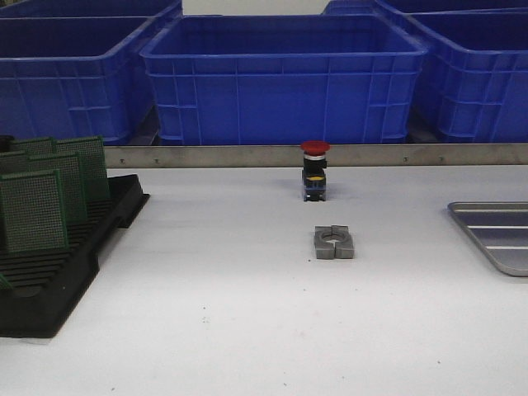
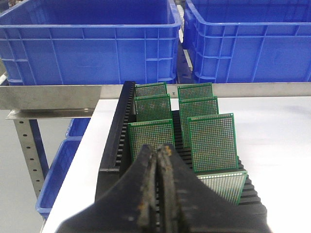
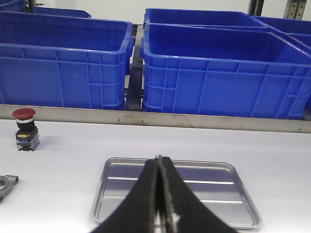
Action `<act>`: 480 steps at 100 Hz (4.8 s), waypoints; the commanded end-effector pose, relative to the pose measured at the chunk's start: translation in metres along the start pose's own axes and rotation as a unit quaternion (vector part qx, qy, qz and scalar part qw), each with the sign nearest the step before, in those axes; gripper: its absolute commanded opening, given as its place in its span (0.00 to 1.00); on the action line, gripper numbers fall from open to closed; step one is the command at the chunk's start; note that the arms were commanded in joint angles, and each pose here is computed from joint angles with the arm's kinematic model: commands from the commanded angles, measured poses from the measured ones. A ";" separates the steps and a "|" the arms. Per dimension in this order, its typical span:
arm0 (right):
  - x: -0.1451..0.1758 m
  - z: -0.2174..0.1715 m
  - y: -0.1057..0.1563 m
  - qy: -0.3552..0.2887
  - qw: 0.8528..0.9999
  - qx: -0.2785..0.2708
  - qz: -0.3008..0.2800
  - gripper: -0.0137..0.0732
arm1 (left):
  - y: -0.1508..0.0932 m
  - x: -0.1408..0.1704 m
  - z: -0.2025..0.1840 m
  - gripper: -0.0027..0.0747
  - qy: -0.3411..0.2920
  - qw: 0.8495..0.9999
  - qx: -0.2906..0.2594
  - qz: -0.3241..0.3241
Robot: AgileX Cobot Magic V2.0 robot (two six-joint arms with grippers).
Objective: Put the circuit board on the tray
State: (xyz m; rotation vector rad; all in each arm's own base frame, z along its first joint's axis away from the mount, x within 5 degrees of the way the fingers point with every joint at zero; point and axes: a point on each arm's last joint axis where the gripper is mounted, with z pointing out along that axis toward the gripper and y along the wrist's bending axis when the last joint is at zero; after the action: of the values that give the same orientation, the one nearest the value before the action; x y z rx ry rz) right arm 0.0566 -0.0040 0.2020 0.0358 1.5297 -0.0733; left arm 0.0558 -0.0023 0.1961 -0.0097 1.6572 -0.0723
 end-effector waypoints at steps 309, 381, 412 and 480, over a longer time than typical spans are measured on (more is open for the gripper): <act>-0.008 -0.002 0.000 -0.050 0.999 0.000 -0.006 0.09 | -0.048 -0.049 0.204 0.26 0.407 0.682 0.423 0.436; -0.008 -0.002 0.000 -0.050 0.999 0.000 -0.006 0.09 | -0.064 -0.112 0.170 0.01 0.315 0.748 0.434 0.391; -0.008 -0.002 0.000 -0.050 0.999 0.000 -0.006 0.09 | -0.102 -0.131 0.167 0.01 0.237 0.806 0.502 0.204; -0.008 -0.002 0.000 -0.050 0.999 0.000 -0.006 0.09 | -0.197 -0.123 0.148 0.01 0.197 0.779 0.587 0.100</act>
State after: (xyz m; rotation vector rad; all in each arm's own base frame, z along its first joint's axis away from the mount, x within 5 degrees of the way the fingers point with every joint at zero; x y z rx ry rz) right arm 0.0566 -0.0040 0.2020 0.0358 1.5297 -0.0733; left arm 0.2081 -0.1885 0.3032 1.2756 1.7882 -0.9099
